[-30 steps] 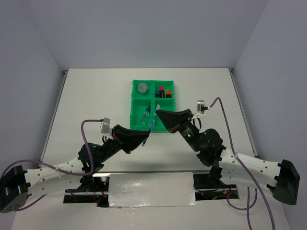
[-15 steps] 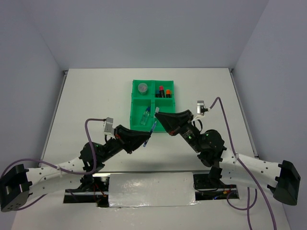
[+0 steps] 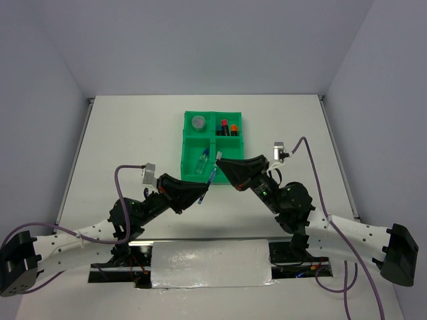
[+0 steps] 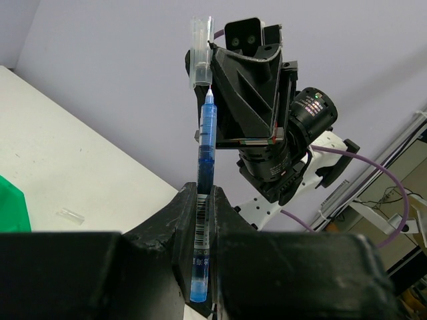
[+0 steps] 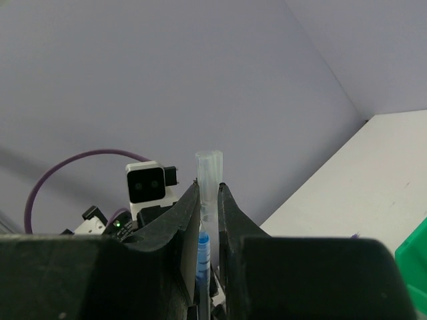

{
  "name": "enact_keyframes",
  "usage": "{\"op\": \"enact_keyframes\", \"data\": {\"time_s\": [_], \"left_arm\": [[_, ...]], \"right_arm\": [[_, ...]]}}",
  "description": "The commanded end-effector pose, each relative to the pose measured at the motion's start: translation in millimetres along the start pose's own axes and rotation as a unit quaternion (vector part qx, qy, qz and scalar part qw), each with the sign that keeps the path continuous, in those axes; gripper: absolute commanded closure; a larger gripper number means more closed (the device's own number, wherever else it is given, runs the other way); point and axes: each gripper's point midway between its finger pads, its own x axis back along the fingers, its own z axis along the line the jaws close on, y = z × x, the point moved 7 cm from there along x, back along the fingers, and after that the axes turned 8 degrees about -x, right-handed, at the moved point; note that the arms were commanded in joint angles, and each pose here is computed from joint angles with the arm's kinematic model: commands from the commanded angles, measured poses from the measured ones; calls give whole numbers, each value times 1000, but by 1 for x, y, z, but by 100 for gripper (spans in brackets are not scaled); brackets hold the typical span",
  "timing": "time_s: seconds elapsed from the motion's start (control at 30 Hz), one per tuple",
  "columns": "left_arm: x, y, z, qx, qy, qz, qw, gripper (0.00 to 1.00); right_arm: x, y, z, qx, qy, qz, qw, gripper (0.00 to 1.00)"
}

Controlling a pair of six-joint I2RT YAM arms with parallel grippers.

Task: Sort the stationery into containers
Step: Close the pen cap on the pen.

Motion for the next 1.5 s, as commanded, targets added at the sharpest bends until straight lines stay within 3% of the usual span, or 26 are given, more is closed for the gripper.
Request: {"op": "enact_keyframes", "data": {"time_s": [0.0,0.7,1.47], "left_arm": [[-6,23,-12,-13,-27,-45,999,100],[-7,24,-9,-16,-24,-48,998,100],[-21,38,-23,-2,-80,-95,992,100]], "right_arm": [[-1,4,9,-2,24,-11,1000,100],[3,-1,11,2,38,10,999,100],[1,-4,16,30,83,14,996,100]]}}
